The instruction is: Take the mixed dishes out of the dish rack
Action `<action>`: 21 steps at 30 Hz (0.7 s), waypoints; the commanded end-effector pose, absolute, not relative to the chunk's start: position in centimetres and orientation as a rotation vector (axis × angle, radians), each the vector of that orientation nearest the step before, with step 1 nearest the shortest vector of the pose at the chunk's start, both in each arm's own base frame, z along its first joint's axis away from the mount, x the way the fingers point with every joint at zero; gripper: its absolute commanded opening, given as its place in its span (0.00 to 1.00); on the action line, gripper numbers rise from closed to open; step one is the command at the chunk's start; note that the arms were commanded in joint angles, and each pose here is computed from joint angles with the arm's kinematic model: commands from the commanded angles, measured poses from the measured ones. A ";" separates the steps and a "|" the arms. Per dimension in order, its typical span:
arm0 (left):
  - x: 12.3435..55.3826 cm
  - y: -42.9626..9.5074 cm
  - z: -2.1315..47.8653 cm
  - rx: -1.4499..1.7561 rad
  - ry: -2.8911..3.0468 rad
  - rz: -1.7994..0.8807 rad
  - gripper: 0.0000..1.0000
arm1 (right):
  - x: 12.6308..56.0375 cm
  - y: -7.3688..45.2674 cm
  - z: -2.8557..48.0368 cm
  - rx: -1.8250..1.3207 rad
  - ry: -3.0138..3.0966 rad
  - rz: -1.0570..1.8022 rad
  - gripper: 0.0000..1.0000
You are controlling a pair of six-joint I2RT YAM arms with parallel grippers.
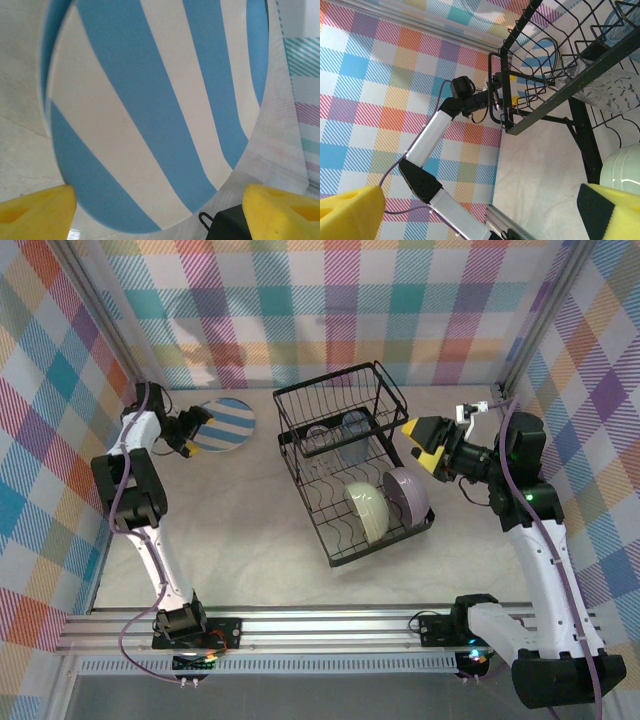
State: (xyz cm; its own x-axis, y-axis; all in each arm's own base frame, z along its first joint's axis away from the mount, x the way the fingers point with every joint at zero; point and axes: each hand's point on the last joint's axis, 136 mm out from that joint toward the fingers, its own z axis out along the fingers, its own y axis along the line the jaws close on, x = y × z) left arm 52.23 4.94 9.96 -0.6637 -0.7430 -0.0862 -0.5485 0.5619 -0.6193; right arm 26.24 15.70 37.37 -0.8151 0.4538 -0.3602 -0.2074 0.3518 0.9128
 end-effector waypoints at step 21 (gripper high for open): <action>45.8 7.5 16.8 -1.085 2.470 -0.433 1.00 | 26.4 13.7 34.4 0.281 2.106 1.256 0.99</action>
State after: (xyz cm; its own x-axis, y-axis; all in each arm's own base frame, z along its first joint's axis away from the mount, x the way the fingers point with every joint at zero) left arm 48.53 7.15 13.05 -0.6249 -0.7604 -0.1769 -0.6327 0.6260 -0.4560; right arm 26.52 14.66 35.51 -0.7880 0.4719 -0.3954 -0.1724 0.4473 0.8776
